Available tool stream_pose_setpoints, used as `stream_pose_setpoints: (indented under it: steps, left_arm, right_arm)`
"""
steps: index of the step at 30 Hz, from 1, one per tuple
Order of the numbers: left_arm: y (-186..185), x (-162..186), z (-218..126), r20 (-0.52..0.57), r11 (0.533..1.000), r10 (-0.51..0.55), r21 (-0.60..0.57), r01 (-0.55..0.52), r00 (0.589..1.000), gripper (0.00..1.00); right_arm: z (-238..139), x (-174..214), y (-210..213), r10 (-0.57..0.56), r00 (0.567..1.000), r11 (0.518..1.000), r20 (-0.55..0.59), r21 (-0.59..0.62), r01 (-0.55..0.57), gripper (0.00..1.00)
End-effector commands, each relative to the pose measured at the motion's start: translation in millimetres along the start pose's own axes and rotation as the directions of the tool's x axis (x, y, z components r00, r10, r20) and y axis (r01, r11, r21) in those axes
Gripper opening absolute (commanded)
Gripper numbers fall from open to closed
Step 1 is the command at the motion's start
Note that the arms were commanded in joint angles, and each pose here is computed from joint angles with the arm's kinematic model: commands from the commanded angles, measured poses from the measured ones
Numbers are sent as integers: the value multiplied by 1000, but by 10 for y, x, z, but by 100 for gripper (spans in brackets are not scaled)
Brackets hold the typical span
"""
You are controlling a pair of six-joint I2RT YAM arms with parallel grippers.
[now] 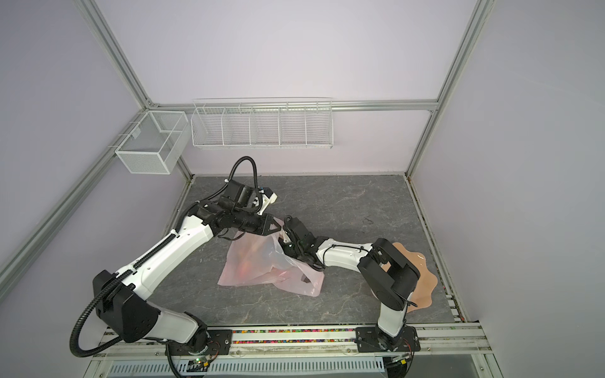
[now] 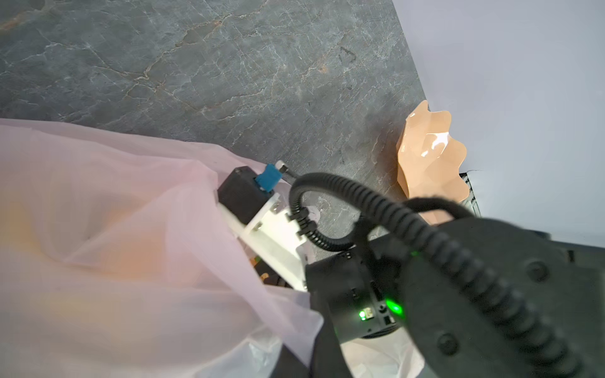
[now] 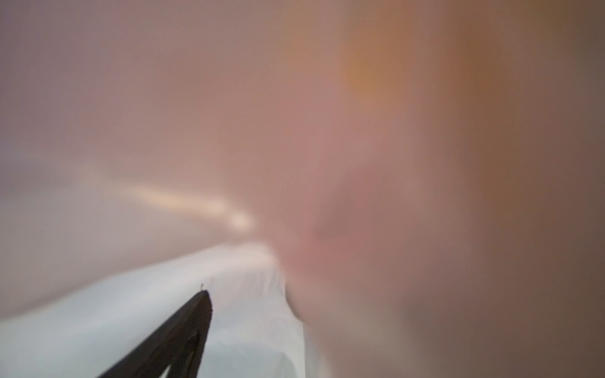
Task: Place the fruits into the plastic bag
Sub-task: 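Lower the dark brown fruit into the bag opening and open the right gripper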
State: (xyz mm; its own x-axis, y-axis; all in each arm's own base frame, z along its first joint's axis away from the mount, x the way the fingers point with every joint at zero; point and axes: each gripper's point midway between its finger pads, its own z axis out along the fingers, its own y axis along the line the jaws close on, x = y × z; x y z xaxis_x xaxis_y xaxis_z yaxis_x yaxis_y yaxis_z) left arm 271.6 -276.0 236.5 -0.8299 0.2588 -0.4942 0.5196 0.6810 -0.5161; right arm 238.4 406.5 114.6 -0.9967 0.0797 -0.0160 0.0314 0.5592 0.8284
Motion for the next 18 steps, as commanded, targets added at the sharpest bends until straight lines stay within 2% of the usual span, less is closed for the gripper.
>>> stream_pose_setpoints:
  steps: [1,7,13,16,18]
  left_arm:
    - [21,85,-89,0,1000,21,-23,-21,1000,0]
    - [60,153,-101,1,999,12,-37,-12,1000,0]
    - [92,248,-152,0,998,18,-55,-18,1000,0]
    - [70,297,-183,0,999,25,-44,-25,1000,0]
    - [32,312,-211,9,999,32,-27,-31,999,0]
  right_arm:
    - [-210,9,-22,-22,1000,998,16,53,21,96]
    - [-400,53,-102,-47,999,992,14,120,45,97]
    - [-774,-10,-238,-101,993,961,67,265,80,98]
    - [-1019,-72,-287,-162,982,930,101,349,117,98]
    - [-1189,-108,-400,-213,971,883,105,447,145,97]
